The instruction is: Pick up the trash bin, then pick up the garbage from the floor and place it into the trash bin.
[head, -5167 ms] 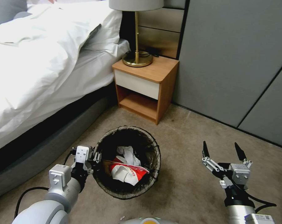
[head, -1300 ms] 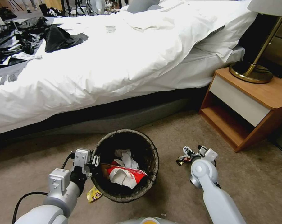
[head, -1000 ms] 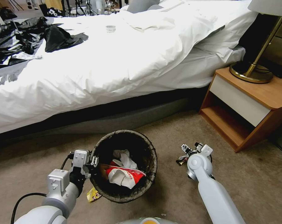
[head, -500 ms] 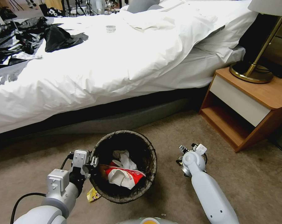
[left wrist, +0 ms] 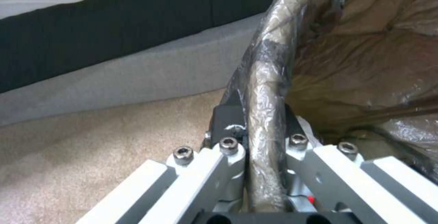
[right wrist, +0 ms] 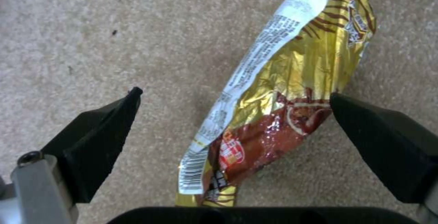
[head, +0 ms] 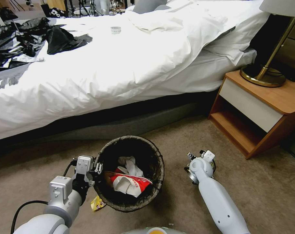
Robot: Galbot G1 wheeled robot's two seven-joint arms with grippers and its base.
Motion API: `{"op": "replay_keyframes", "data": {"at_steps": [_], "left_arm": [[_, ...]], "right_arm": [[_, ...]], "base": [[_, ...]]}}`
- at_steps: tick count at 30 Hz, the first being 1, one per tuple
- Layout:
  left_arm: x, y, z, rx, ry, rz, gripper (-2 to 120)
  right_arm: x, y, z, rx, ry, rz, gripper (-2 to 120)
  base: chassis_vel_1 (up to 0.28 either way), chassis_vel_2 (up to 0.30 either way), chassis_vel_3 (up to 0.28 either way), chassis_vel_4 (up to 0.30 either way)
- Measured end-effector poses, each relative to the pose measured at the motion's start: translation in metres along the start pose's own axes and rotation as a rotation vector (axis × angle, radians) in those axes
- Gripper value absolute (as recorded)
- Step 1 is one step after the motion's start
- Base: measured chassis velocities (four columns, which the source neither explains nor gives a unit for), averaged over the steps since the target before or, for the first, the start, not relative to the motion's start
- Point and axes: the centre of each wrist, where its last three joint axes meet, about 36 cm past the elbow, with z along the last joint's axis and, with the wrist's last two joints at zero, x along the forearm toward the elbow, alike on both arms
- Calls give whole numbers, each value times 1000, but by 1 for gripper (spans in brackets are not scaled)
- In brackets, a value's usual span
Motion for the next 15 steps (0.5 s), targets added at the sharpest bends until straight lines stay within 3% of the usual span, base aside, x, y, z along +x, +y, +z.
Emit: {"op": "replay_keyframes", "data": {"at_steps": [15], "left_arm": [[-1,-1,-1,1,-4,0,1]], "right_arm": [[-7,-6,-1,-7,-8,25,100]], "base": [[0,0,0,0]]}}
